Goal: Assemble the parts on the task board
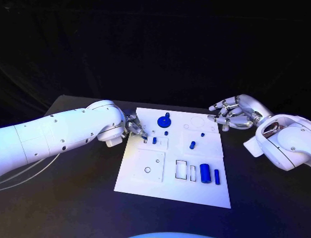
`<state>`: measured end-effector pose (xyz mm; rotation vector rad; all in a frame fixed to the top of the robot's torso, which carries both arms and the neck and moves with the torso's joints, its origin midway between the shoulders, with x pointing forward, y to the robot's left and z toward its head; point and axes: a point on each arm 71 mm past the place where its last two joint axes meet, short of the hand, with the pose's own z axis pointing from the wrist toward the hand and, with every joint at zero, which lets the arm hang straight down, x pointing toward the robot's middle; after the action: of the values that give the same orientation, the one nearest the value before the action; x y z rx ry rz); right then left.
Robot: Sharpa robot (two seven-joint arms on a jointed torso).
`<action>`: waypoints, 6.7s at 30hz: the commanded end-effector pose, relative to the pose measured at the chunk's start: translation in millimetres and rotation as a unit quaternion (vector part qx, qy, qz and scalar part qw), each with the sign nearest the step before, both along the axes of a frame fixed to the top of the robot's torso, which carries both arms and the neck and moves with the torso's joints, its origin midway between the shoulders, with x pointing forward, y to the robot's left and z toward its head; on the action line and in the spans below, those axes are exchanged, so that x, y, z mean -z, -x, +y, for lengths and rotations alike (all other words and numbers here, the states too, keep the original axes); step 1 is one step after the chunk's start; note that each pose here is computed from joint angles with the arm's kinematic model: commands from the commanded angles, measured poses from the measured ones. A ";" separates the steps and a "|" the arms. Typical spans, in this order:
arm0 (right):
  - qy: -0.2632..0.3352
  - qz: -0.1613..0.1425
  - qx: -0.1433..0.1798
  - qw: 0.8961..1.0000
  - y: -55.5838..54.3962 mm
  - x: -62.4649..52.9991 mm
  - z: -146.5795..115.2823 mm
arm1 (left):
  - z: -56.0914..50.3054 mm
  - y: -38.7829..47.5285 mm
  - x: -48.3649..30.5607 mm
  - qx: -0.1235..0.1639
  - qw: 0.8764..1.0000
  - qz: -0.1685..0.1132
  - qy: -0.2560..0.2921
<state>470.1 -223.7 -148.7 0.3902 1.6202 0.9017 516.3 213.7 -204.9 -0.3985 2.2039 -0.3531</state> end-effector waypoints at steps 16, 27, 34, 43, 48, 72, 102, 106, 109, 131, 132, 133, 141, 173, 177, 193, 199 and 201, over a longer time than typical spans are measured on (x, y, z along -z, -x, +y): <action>0.002 0.001 -0.006 1.000 -0.3 1.1 0.2 | -7.2 6.8 2.7 0.041 0.998 0.025 -0.038; 0.003 0.002 -0.006 1.000 -0.5 1.5 0.4 | -8.2 7.0 3.4 0.042 0.998 0.030 -0.045; 0.003 0.002 -0.006 1.000 -0.5 1.8 0.3 | -9.0 7.3 3.7 0.042 0.997 0.032 -0.048; 0.003 0.002 -0.006 1.000 -0.4 2.1 0.2 | -12.1 7.2 3.9 0.041 0.997 0.034 -0.052; 0.003 0.002 -0.006 1.000 -0.4 2.3 0.4 | -14.2 6.9 4.2 0.040 0.997 0.035 -0.054; 0.003 0.003 -0.006 1.000 -0.1 2.9 -0.3 | -15.7 2.4 5.3 0.029 0.997 0.034 -0.061; 0.003 0.005 -0.005 1.000 -0.2 4.0 -0.7 | -13.5 0.0 6.1 0.025 0.997 0.037 -0.062; 0.003 0.005 -0.005 1.000 -0.2 4.2 -0.8 | -13.1 -0.1 6.1 0.024 0.997 0.037 -0.061; 0.004 0.006 -0.005 1.000 -0.2 4.2 -0.7 | -13.0 -0.2 6.0 0.023 0.997 0.037 -0.059; 0.004 0.006 -0.006 1.000 -0.2 4.5 -0.7 | -14.2 0.0 4.6 0.018 0.999 0.029 -0.036; 0.004 0.006 -0.006 1.000 -0.2 4.5 -0.7 | -14.0 0.1 4.5 0.018 0.999 0.029 -0.035; 0.004 0.006 -0.006 1.000 -0.2 4.5 -0.7 | -13.9 0.3 4.4 0.018 0.999 0.029 -0.035; 0.004 0.006 -0.005 1.000 -0.2 4.6 -1.0 | -11.0 0.9 4.2 0.015 0.999 0.030 -0.037; 0.004 0.006 -0.005 1.000 -0.6 5.1 -0.7 | -4.3 0.1 -7.9 -0.007 1.000 0.003 0.012; 0.004 0.006 -0.004 1.000 -0.7 5.2 -1.1 | 1.5 0.7 -15.9 -0.009 1.000 -0.001 0.016; 0.004 0.007 -0.003 1.000 -0.5 6.8 -2.0 | 12.1 11.3 -39.3 -0.009 0.995 -0.073 0.064; 0.004 0.009 -0.002 1.000 0.1 8.5 -2.5 | 12.4 16.7 -35.4 -0.010 0.993 -0.093 0.067; 0.004 0.010 -0.002 1.000 0.3 8.9 -2.7 | 12.0 17.9 -32.7 -0.010 0.993 -0.098 0.065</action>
<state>470.3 -227.2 -157.1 0.4028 1.6372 0.8901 497.4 228.2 -176.1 -0.4451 2.0609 -0.4723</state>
